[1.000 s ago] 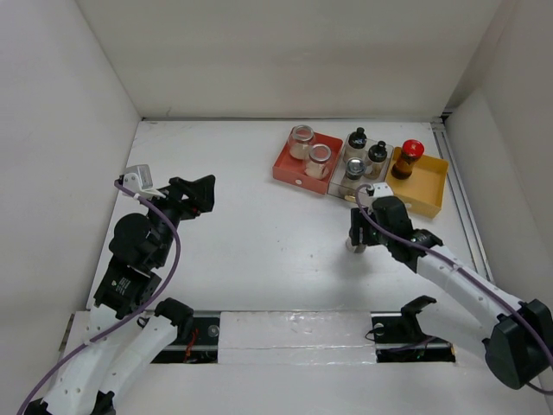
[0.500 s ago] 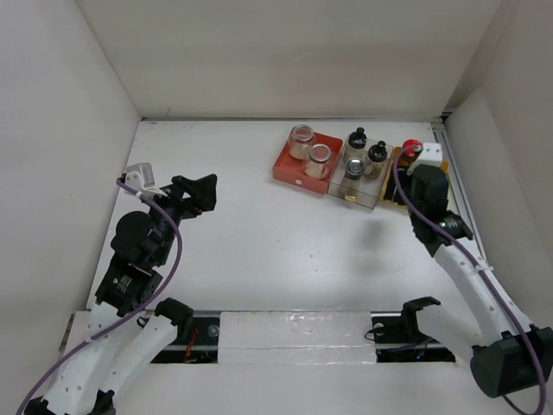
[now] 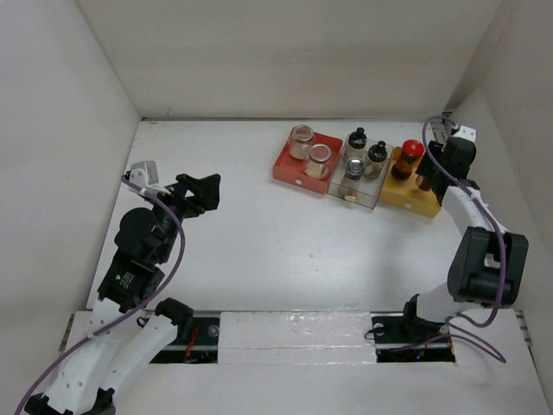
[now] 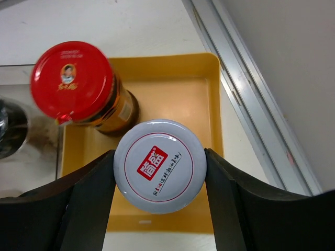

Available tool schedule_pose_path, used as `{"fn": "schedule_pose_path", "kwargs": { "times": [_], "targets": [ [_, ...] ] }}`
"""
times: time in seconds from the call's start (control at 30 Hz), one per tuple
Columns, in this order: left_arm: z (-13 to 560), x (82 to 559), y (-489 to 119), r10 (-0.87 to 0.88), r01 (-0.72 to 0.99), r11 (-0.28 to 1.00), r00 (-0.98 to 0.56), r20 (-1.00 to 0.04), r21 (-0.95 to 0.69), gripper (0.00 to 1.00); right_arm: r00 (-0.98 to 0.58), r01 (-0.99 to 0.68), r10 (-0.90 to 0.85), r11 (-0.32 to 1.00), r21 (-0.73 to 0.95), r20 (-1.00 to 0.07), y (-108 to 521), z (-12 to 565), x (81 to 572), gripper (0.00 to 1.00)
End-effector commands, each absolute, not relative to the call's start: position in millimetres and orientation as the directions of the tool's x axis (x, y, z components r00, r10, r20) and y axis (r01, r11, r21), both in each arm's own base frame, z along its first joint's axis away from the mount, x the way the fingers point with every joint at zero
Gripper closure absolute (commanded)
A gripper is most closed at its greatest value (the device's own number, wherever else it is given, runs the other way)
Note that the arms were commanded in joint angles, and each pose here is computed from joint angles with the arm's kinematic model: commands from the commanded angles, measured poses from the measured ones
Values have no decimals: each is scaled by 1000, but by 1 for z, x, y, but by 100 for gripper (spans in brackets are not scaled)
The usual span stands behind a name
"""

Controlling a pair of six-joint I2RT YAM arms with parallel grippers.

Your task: Organize the condiment bottles

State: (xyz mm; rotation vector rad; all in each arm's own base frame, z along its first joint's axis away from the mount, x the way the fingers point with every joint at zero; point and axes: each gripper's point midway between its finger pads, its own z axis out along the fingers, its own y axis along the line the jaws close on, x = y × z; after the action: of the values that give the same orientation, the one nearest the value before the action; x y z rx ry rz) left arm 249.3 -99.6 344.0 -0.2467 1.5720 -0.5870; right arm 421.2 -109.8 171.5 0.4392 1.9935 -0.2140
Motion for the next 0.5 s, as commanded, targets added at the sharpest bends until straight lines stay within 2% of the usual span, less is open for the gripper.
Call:
{"fn": "schedule_pose_path", "kwargs": {
  "times": [0.0, 0.2, 0.33, 0.47],
  "targets": [
    [363, 249, -100, -517, 219, 828, -60, -854, -516, 5, -121, 343, 165, 932, 115, -979, -121, 261, 471, 52],
    [358, 253, -102, -509, 210, 832, -75, -857, -513, 5, -134, 385, 184, 915, 120, -974, -150, 238, 507, 49],
    [358, 254, -100, -510, 201, 834, -70, -857, -513, 3, -183, 388, 200, 914, 117, -963, -156, 210, 517, 49],
    [350, 259, -101, -499, 178, 843, -90, -862, -507, 0, -195, 395, 231, 908, 139, -953, -159, 198, 519, 44]
  ]
}}
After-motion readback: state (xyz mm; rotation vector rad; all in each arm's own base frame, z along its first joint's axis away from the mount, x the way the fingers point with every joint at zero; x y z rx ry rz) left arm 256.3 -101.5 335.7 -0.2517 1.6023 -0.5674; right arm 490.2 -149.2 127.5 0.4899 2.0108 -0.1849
